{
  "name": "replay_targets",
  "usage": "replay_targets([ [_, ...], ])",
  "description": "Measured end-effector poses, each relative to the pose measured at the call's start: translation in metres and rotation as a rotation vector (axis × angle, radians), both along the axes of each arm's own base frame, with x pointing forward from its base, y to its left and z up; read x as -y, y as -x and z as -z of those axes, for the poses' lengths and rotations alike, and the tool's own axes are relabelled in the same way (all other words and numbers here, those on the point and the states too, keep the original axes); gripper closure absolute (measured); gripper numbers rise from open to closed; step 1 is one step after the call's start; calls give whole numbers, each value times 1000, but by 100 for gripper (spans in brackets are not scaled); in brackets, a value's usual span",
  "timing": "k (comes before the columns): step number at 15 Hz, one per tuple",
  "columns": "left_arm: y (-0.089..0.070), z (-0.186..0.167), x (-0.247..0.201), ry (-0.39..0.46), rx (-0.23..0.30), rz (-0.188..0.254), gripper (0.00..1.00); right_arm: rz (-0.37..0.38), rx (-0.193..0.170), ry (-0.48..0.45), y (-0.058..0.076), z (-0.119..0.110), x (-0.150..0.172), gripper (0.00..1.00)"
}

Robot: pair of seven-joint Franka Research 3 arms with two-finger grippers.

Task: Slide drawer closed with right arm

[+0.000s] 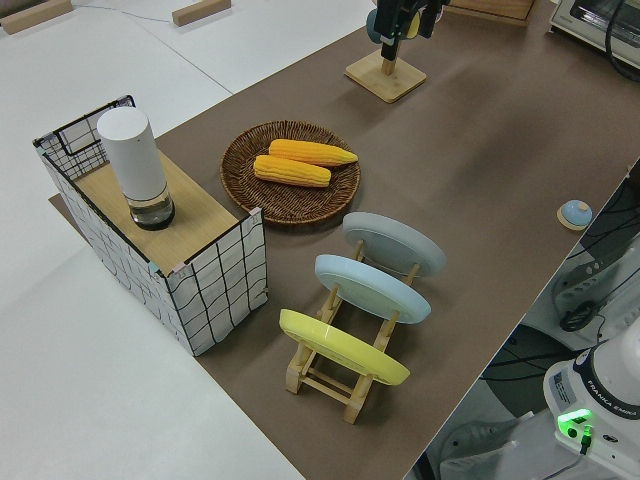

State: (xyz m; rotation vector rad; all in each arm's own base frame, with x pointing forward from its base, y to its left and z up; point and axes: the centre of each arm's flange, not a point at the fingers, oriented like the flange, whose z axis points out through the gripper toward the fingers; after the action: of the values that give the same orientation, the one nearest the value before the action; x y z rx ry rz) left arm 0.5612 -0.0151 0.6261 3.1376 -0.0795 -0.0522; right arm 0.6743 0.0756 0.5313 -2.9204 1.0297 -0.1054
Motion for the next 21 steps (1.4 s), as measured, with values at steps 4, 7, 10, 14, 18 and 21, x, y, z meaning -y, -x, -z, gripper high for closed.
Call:
replay_targets([
  [4, 0, 0, 0, 0, 0, 0, 0, -168, -48, 17, 36, -36, -23, 99],
  [7, 0, 0, 0, 0, 0, 0, 0, -339, -53, 30, 54, -53, -24, 99],
  [10, 0, 0, 0, 0, 0, 0, 0, -486, -53, 20, 68, -64, -13, 99],
  [14, 0, 0, 0, 0, 0, 0, 0, -598, -59, 26, 74, -68, 2, 98],
  [18, 0, 0, 0, 0, 0, 0, 0, -620, -65, 26, 74, -65, 4, 62],
  [21, 0, 0, 0, 0, 0, 0, 0, -614, -65, 26, 74, -65, 8, 34],
])
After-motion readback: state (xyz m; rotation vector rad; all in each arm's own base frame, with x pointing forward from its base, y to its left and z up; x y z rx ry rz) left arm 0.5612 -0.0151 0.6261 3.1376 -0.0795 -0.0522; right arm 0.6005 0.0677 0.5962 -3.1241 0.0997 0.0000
